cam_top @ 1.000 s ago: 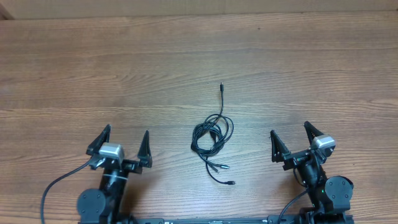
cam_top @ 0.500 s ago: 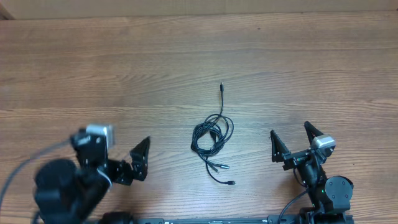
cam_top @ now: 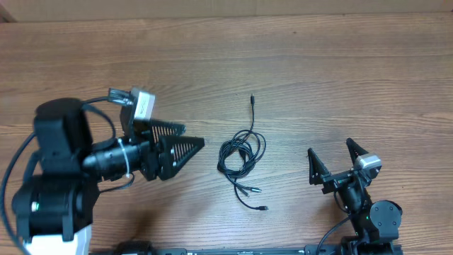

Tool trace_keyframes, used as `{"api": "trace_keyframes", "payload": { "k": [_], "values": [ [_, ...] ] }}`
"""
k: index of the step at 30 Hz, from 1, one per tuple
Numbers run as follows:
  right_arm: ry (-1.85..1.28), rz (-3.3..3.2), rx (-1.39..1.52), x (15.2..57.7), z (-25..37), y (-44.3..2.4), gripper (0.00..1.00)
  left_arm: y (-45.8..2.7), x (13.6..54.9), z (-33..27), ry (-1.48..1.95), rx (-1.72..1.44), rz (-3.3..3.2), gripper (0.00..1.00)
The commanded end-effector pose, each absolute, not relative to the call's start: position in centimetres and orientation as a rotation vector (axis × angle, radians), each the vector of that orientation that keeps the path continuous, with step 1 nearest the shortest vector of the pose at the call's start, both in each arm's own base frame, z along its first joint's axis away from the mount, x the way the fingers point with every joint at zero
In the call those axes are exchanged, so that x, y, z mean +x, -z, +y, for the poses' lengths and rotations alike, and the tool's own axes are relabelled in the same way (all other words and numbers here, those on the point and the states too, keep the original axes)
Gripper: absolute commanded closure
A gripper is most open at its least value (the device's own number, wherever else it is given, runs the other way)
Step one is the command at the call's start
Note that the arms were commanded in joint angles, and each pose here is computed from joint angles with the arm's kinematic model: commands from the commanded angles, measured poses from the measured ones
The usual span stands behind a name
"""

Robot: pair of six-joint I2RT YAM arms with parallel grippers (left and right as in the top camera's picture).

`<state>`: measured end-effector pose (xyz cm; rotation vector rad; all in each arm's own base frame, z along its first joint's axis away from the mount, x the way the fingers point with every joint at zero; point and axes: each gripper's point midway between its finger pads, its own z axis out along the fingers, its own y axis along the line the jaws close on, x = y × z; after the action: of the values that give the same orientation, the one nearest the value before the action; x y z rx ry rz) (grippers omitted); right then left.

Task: Untangle cables
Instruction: 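Reach the left gripper over the black cable bundle and grasp it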

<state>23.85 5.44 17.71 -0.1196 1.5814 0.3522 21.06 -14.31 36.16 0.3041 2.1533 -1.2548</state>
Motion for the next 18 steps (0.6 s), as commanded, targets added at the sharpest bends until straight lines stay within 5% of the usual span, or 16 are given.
{"api": "trace_keyframes", "payload": {
  "k": [1, 7, 10, 18],
  "values": [
    [-0.356, 1.582, -0.126, 23.8, 5.6, -17.4, 0.0, -31.6, 22.9, -11.8, 1.052, -0.115, 2.423, 0.28],
    [-0.356, 1.582, -0.126, 23.8, 5.6, -17.4, 0.0, -25.7, 22.7, -10.2, 0.737, -0.657, 2.678, 0.31],
    [-0.356, 1.582, -0.126, 23.8, 5.6, -17.4, 0.0, -24.2, 22.7, -11.5, 0.678, -0.763, 2.732, 0.53],
    [-0.356, 1.582, -0.126, 23.8, 5.6, -17.4, 0.0, -18.9, 23.5, -14.3, 0.395, -0.981, 2.856, 0.51]
  ]
}}
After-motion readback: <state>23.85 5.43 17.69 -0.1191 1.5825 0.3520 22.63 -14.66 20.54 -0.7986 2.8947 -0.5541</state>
